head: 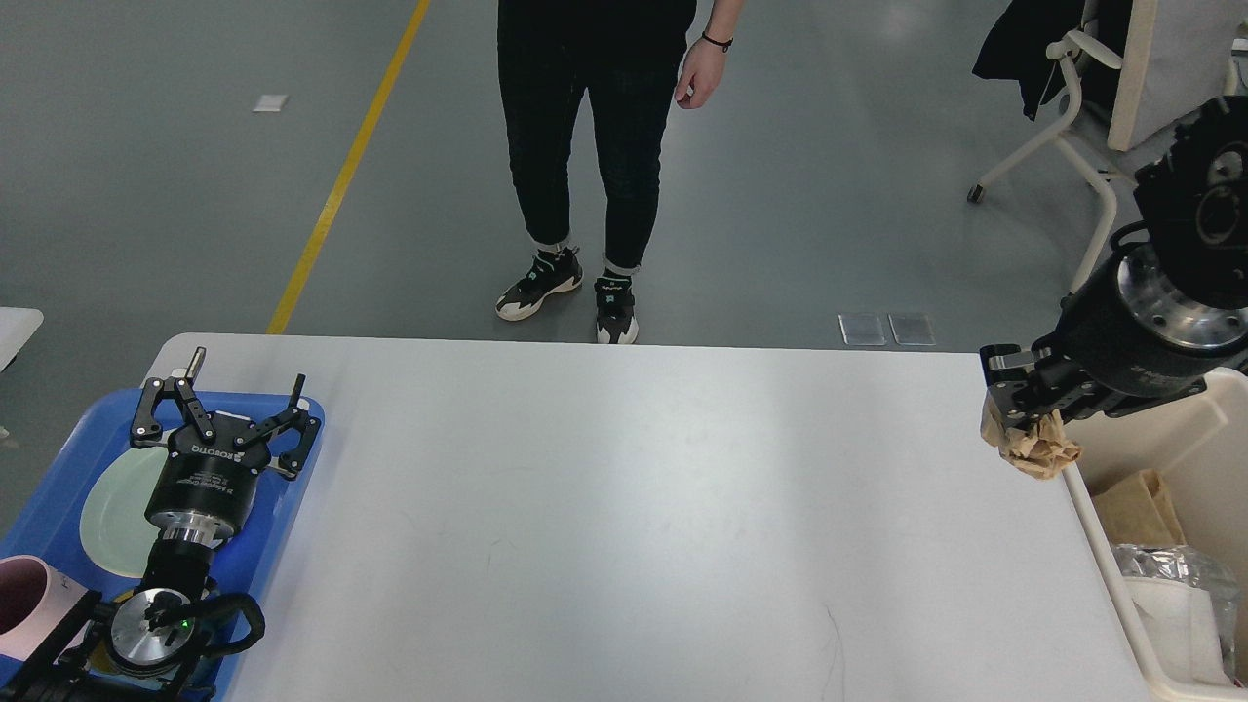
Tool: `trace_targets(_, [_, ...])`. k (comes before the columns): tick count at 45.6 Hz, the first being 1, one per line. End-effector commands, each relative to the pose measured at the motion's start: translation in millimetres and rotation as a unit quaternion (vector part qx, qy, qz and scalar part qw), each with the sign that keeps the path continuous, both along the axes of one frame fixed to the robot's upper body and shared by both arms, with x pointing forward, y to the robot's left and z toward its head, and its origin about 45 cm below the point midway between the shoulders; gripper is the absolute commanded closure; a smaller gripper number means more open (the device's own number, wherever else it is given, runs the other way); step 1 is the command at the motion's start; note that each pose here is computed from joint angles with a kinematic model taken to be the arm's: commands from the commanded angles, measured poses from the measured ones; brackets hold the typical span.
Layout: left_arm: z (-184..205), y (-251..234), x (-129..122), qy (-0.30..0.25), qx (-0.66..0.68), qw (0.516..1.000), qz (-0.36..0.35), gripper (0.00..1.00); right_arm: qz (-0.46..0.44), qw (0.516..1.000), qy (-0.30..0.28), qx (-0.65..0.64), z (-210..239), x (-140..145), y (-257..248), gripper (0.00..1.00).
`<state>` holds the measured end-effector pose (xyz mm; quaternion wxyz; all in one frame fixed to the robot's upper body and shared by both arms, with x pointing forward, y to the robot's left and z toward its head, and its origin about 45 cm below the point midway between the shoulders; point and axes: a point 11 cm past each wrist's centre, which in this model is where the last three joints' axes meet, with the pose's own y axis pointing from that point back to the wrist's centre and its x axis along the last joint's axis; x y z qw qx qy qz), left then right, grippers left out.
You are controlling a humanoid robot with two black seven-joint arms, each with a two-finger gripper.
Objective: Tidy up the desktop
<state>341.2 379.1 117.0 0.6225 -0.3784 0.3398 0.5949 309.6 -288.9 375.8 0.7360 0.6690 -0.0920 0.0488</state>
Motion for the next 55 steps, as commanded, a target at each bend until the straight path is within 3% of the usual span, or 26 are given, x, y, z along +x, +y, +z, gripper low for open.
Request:
trace_targets(1, [0.0,0.0,0.0,0.000,0.000,1.000,0.000,0.03,-0.026,1.000,-0.015,-0.007,2.4,1.0,-21.2,1.00])
trace_targets(12, [-0.4,0.1,-0.5,0.000,0.000,1.000,0.000,0.03,-0.160,0.985,-0.057,0.009,-28.4,-1.6,-125.6,1.00])
trace_targets(21, [-0.5,0.1,-0.5,0.001,0.000,1.000,0.000,0.03,-0.270,0.958,-0.064,-0.073,-93.3,-23.5,-270.2,1.00])
trace_targets(29, [-0.5,0.1,-0.5,0.001,0.000,1.000,0.000,0.03,-0.303,0.944,-0.093,-0.087,-162.3,-28.2,-320.9,1.00])
trace_targets(34, [0.0,0.0,0.0,0.000,0.000,1.000,0.000,0.03,-0.316,0.937,-0.107,-0.101,-202.9,-40.5,-338.7,1.00])
trace_targets(43, [0.0,0.0,0.0,0.000,0.000,1.000,0.000,0.03,-0.274,0.941,-0.142,-0.140,-276.2,-48.3,-324.4,1.00])
trace_targets(48, [0.0,0.0,0.0,0.000,0.000,1.000,0.000,0.03,-0.241,0.943,-0.166,-0.158,-318.6,-67.2,-305.3,1.00])
trace_targets(55, [0.0,0.0,0.0,0.000,0.000,1.000,0.000,0.03,-0.237,0.939,-0.190,-0.161,-338.1,-80.3,-295.4,1.00])
